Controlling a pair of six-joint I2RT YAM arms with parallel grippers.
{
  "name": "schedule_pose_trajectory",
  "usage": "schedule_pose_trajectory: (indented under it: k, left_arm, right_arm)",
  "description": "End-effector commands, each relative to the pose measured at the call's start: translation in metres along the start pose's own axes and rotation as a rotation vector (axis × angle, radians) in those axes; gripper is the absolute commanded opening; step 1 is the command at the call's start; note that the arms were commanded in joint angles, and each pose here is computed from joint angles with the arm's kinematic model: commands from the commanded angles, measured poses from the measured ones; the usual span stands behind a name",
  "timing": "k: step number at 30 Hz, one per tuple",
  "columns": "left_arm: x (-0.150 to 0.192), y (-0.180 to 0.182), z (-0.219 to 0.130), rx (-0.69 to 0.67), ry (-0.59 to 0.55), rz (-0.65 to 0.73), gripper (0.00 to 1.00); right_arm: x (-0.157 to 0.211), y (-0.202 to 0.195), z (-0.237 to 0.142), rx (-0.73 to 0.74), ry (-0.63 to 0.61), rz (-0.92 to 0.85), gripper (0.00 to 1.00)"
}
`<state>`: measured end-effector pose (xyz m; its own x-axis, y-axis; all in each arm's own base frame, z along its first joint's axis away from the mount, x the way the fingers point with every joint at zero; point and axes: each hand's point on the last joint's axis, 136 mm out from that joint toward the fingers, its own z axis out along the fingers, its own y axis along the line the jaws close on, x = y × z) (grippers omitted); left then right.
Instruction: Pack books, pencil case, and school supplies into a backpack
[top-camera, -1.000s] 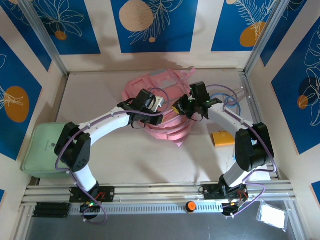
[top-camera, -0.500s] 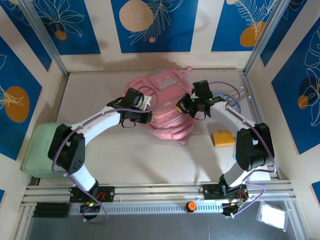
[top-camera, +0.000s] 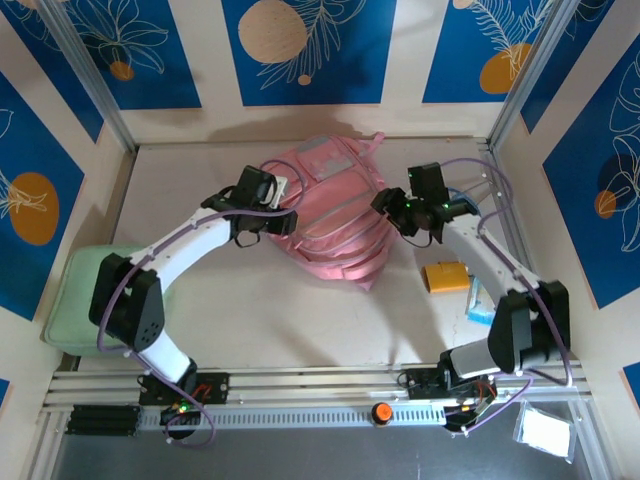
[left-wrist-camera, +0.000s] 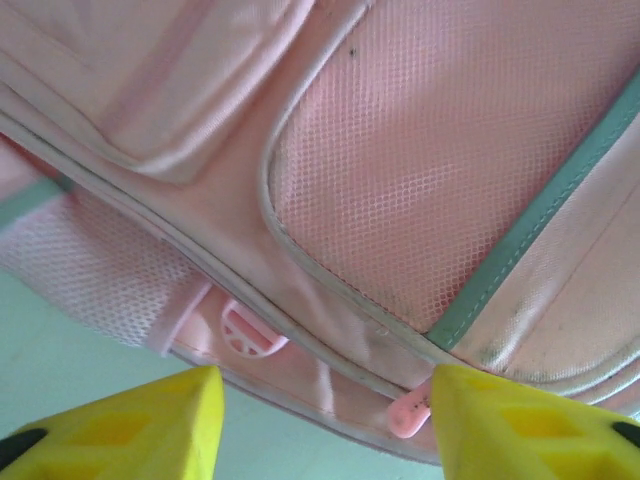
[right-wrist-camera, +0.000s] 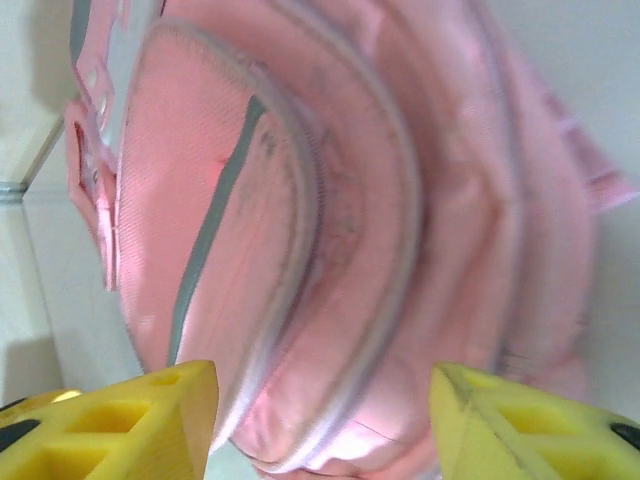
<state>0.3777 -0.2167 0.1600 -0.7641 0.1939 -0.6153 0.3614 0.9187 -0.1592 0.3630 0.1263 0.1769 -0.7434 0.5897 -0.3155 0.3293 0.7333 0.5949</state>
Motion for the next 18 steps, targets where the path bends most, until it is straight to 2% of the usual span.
schedule_pose_trajectory:
  k: [1, 9, 14, 16, 18]
  left_arm:
    - [-0.023, 0.006, -0.023, -0.033, -0.109, 0.01, 0.63]
    - [-0.027, -0.007, -0.037, 0.042, -0.179, 0.037, 0.86]
    - [-0.031, -0.006, -0.042, 0.033, -0.213, 0.047, 0.94]
    - [-0.031, -0.006, -0.042, 0.032, -0.216, 0.046, 0.95]
    - [-0.032, -0.007, -0.042, 0.039, -0.218, 0.047, 0.96]
  right_arm:
    - [0.001, -0.06, -0.011, 0.216, -0.044, -0.007, 0.59]
    - [0.018, -0.171, -0.023, 0.49, -0.022, 0.22, 0.61]
    - [0.034, -0.217, -0.034, 0.585, -0.026, 0.401, 0.6]
    - [0.041, -0.232, -0.038, 0.602, -0.035, 0.48, 0.57]
    - [0.046, -0.243, -0.04, 0.596, -0.046, 0.558, 0.5]
